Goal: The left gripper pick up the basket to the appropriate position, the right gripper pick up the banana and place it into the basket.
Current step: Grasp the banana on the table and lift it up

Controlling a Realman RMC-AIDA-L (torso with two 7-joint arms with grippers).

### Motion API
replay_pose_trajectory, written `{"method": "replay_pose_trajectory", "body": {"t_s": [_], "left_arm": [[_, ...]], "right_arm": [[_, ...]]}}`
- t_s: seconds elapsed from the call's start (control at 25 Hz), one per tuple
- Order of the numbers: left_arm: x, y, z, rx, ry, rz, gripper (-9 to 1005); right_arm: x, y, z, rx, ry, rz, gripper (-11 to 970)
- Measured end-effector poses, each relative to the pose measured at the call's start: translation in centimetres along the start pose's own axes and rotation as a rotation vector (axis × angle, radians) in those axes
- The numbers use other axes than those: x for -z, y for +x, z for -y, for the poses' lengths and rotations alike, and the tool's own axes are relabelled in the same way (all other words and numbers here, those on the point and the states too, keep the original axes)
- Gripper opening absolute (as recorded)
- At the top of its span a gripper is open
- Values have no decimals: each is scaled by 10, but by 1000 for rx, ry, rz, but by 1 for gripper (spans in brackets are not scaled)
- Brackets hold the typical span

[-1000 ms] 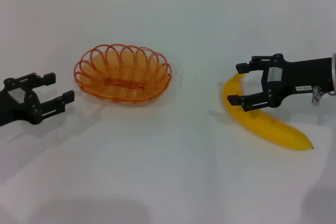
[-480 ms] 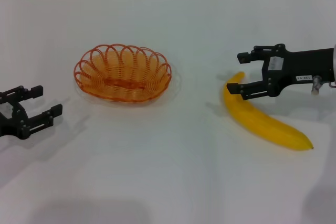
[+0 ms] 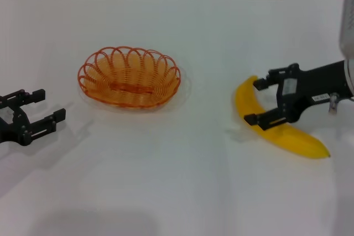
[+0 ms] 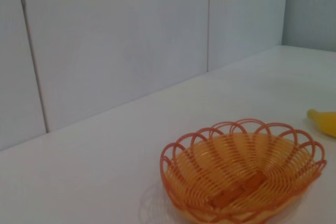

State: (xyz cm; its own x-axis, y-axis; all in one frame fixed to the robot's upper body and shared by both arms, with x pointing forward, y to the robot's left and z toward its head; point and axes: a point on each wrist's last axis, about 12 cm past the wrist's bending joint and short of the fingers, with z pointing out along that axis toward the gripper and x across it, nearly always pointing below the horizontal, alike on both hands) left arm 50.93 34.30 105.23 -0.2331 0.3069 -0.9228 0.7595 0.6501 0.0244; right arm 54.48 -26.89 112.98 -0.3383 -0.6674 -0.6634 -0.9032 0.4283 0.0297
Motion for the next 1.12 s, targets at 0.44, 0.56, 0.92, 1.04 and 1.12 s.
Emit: {"method": "replay_pose_trajectory", "body": {"t_s": [0.44, 0.56, 0.92, 1.04, 1.12], "left_arm": [[0, 0, 0, -6, 5, -5, 681], [-2, -2, -1, -10, 8, -4, 680], [-3, -3, -1, -12, 11, -1, 680], [-3, -3, -1, -12, 11, -1, 680], [-3, -3, -1, -12, 11, -1, 680]], "right_arm": [[-6, 2, 5, -60, 39, -114, 864], [-6, 5, 6, -71, 44, -135, 864], [-17, 7, 10, -91, 25, -180, 863], [-20, 6, 11, -90, 18, -182, 863], [-21, 5, 12, -91, 16, -183, 863]]}}
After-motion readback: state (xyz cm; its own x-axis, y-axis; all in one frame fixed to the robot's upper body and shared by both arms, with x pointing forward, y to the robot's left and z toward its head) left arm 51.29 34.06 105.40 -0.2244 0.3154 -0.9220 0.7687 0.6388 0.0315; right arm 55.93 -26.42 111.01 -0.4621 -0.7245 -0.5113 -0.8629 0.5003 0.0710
